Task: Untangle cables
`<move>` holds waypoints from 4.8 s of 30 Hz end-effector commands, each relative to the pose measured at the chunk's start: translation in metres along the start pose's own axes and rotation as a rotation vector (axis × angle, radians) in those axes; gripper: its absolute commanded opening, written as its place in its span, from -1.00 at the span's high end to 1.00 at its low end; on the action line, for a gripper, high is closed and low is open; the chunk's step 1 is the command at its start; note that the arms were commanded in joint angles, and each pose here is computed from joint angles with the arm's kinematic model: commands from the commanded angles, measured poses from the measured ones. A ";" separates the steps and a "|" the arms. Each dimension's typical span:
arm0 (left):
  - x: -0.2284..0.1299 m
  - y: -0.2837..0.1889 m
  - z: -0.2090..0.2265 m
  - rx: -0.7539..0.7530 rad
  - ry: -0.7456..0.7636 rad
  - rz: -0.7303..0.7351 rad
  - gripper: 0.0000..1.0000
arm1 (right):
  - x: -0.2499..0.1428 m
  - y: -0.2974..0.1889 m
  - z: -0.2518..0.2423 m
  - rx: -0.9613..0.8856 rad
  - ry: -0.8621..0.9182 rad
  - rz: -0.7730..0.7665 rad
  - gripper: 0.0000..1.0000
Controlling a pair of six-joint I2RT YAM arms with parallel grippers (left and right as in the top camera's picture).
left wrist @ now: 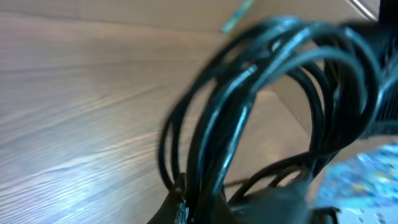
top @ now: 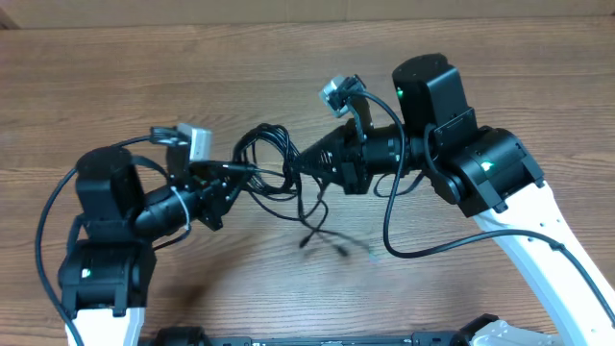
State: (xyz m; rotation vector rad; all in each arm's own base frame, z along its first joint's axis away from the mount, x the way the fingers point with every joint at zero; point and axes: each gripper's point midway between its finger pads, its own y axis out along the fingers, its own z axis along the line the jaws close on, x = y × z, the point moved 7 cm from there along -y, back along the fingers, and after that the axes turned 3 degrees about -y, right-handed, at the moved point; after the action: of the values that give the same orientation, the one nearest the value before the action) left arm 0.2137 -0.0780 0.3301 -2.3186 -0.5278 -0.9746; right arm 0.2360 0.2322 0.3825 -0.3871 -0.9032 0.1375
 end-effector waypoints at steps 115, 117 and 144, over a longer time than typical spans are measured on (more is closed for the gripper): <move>0.009 -0.011 -0.035 -0.250 0.364 -0.031 -0.04 | -0.050 0.024 0.036 0.105 -0.452 0.262 0.92; 0.005 -0.011 -0.034 -0.248 0.426 -0.022 -0.06 | -0.050 0.023 0.040 0.142 -0.447 0.253 0.92; -0.003 -0.011 -0.034 -0.277 0.515 -0.004 -0.08 | -0.045 0.016 0.012 -0.060 -0.451 0.273 0.92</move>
State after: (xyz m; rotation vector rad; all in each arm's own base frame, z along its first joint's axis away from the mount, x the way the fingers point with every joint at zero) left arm 0.1896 -0.0908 0.3435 -2.1855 -0.2143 -1.5793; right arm 0.1904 0.2434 0.3407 -0.5149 -1.2604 0.5108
